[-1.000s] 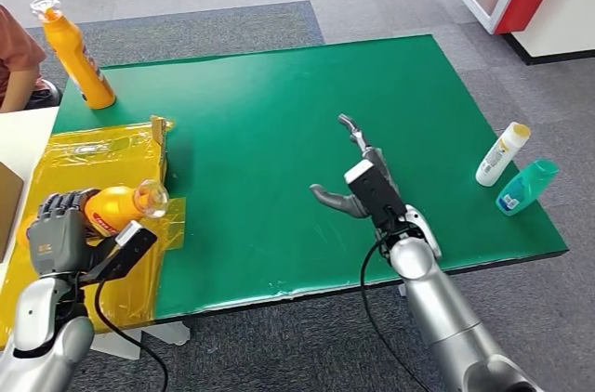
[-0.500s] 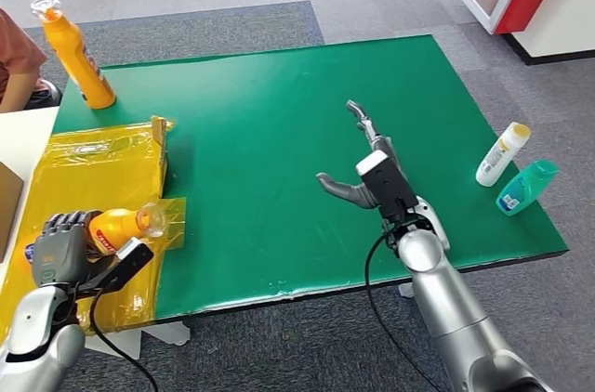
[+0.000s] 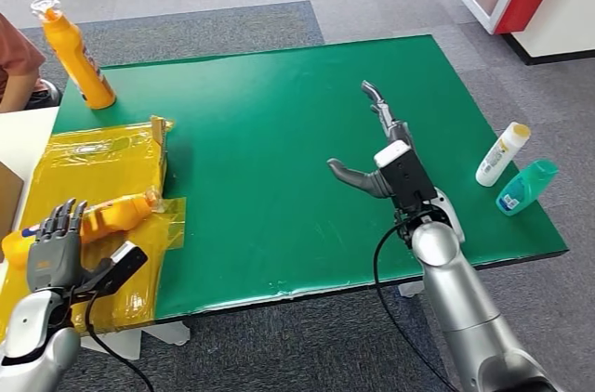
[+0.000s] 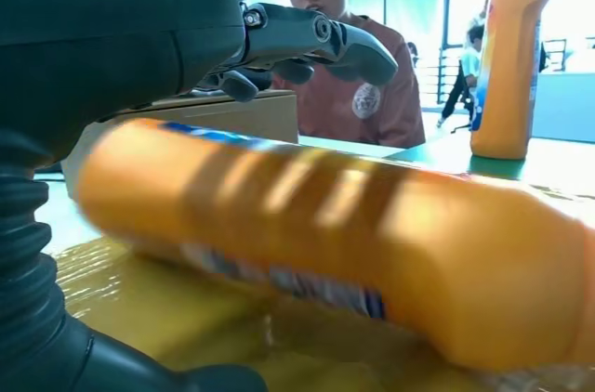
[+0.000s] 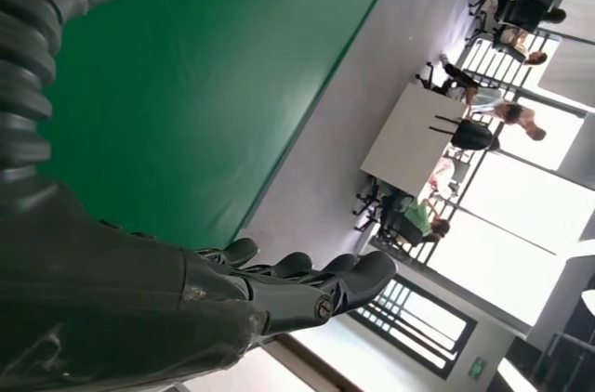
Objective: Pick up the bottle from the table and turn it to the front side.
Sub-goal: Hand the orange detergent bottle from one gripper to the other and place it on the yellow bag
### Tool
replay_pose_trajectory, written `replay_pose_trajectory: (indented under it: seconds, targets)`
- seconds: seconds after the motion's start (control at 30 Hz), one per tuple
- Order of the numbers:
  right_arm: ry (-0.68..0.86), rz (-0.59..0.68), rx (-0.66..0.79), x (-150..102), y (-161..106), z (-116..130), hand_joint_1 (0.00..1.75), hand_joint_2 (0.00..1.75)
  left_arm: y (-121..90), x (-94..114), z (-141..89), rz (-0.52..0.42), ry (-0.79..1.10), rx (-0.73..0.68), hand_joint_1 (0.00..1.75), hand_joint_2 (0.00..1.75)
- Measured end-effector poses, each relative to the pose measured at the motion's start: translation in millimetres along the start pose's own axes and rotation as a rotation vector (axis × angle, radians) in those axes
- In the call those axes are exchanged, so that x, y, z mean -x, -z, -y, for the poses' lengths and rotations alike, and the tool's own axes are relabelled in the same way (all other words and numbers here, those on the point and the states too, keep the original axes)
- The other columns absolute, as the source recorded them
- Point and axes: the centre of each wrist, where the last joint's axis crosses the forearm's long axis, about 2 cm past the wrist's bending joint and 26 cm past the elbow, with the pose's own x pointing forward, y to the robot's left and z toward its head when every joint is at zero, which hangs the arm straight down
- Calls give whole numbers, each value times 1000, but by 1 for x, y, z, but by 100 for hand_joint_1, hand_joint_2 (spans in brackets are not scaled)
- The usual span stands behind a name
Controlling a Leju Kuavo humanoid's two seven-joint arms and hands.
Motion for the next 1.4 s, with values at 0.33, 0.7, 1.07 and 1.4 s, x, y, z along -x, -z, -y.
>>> replay_pose_trajectory:
  seconds: [0.33,0.7,1.07,1.4]
  targets:
    - [20,27,25,-5,-2,5,0,175,-4,3,-2,-13,-59,-11,0,175]
    - [18,36,54,-6,-7,13,0,175,-4,-1,-13,1,-121,-65,0,175]
    - [10,29,72,-4,-14,19,0,175,-9,-8,-26,32,-311,-140,0,175]
    - [-18,10,97,2,-31,29,0,175,-16,-35,-45,103,-1219,-78,0,175]
